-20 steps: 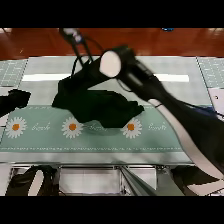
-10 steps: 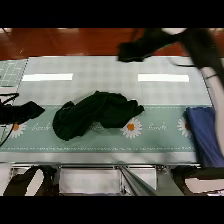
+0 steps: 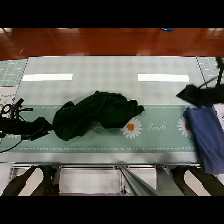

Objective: Fold the shirts.

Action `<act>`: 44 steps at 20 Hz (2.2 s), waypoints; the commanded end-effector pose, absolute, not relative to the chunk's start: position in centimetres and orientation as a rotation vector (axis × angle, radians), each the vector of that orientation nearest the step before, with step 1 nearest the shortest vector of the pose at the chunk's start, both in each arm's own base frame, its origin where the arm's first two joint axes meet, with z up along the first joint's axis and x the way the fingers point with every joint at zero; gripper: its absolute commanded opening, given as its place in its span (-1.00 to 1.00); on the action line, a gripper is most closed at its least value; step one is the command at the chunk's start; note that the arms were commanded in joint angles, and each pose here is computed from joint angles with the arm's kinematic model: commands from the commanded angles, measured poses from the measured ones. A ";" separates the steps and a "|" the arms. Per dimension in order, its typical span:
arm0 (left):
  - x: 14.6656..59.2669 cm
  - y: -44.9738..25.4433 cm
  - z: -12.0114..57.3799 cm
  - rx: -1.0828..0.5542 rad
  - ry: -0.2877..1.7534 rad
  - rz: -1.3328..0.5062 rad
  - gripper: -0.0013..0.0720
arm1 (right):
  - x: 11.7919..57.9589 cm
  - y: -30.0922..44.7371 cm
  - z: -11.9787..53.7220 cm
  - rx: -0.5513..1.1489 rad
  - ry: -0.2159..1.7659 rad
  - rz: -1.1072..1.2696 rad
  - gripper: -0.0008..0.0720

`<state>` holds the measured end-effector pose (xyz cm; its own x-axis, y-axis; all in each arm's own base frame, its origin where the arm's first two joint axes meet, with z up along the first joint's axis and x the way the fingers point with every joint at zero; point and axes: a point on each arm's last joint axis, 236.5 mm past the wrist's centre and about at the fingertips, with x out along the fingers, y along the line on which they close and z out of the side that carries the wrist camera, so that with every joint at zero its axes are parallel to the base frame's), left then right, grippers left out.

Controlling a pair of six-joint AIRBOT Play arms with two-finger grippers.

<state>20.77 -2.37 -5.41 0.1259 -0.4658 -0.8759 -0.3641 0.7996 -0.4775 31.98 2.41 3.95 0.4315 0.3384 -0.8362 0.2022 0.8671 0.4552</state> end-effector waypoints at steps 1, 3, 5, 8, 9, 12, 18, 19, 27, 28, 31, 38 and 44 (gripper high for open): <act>19.7 -3.7 -6.9 -0.788 1.572 -0.130 0.41 | 27.6 4.1 -2.1 0.714 1.183 0.112 0.14; 19.4 -4.4 -7.9 -0.800 1.620 -0.154 0.41 | 27.2 4.9 -3.3 0.680 1.207 0.147 0.14; 20.3 -5.6 -8.4 -0.868 1.623 -0.182 0.41 | 28.1 6.1 -3.4 0.678 1.188 0.170 0.14; 21.0 -7.4 -9.7 -0.870 1.644 -0.209 0.41 | 29.5 9.4 -4.1 0.700 1.184 0.204 0.14; 20.9 -8.1 -10.2 -0.845 1.665 -0.222 0.41 | 29.6 10.7 -4.7 0.705 1.201 0.216 0.14; 21.1 -8.9 -11.0 -0.772 1.662 -0.255 -0.89 | 29.3 14.6 -6.7 0.747 1.276 0.262 0.14; 22.2 -8.5 -10.9 -0.717 1.606 -0.284 -0.92 | 28.3 21.9 -8.0 0.854 1.345 0.363 0.14; 22.4 -8.4 -11.0 -0.713 1.598 -0.281 -0.92 | 28.6 23.0 -8.1 0.868 1.338 0.366 0.14; 25.9 -7.9 -9.7 -0.733 1.445 -0.242 -0.92 | 33.2 27.1 -7.5 0.769 1.300 0.471 -0.90; 27.1 -8.0 -8.3 -0.737 1.394 -0.258 -0.92 | 33.4 27.4 -6.0 0.726 1.288 0.534 -0.90; 32.9 -8.1 1.2 -0.704 1.096 -0.348 -0.92 | 37.1 24.9 2.2 0.578 1.155 0.608 -0.91; 35.4 -8.7 34.9 -0.399 0.326 -0.522 -0.92 | 37.5 17.1 31.6 0.229 0.614 0.597 -0.91; 25.1 -9.2 51.6 -0.171 -0.093 -0.481 -0.92 | 25.9 9.9 43.4 0.034 0.315 0.399 -0.91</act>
<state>30.79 -8.67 44.49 0.8683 -0.4952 -0.0285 0.4679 0.8368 -0.2844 31.50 14.53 39.50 0.7709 0.5299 -0.3534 -0.4830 0.8481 0.2179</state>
